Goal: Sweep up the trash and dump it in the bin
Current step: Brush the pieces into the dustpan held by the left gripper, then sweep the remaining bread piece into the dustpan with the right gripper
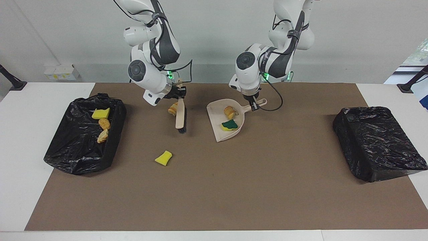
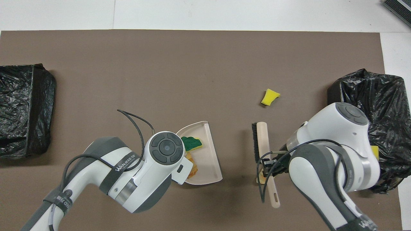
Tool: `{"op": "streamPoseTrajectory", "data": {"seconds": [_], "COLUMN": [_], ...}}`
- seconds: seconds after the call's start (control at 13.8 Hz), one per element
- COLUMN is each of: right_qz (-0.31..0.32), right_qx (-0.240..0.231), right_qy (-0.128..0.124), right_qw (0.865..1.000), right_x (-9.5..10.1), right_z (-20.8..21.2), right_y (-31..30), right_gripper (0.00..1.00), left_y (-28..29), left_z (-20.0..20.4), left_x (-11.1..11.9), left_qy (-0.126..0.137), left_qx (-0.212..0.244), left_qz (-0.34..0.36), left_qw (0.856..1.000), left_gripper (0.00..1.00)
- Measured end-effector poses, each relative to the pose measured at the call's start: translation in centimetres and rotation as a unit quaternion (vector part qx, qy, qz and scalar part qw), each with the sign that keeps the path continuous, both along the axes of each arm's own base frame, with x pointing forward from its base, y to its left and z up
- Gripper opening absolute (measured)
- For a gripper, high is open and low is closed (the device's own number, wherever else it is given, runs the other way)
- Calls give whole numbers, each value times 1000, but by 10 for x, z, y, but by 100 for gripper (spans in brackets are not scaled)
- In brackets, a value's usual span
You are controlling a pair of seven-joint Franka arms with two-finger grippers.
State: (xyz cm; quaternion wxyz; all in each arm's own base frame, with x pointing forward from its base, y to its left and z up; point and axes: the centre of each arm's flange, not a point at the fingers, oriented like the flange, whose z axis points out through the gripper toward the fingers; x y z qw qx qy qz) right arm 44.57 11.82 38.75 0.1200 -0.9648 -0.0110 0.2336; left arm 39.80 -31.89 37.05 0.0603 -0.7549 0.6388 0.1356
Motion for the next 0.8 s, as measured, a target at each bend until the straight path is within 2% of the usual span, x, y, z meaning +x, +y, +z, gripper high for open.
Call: {"op": "streamPoseTrajectory", "data": {"seconds": [0.14,0.36,0.58,0.8], "right_qz": [-6,-4,-37,-75], "right_qx": [-22,-52,-74,-121], "right_qy": [27,48,40,22], "right_qw": [999,997,996,990], "right_x": [-17,-61,-96,-105], "right_z": [-5,-24,-37,-43], "right_y": [-30,-54,-62,-26], "right_gripper": [25,25,25,25], "left_y": [-13,-29,-37,-36], "left_z": [5,2,-2,-6], "left_x": [-21,-57,-79,-82], "left_qy": [1,-15,-26,-28], "left_qx": [7,21,27,27], "left_qz": [-15,7,21,26], "left_qw": [1000,1000,999,999], "left_gripper": [33,33,33,33]}}
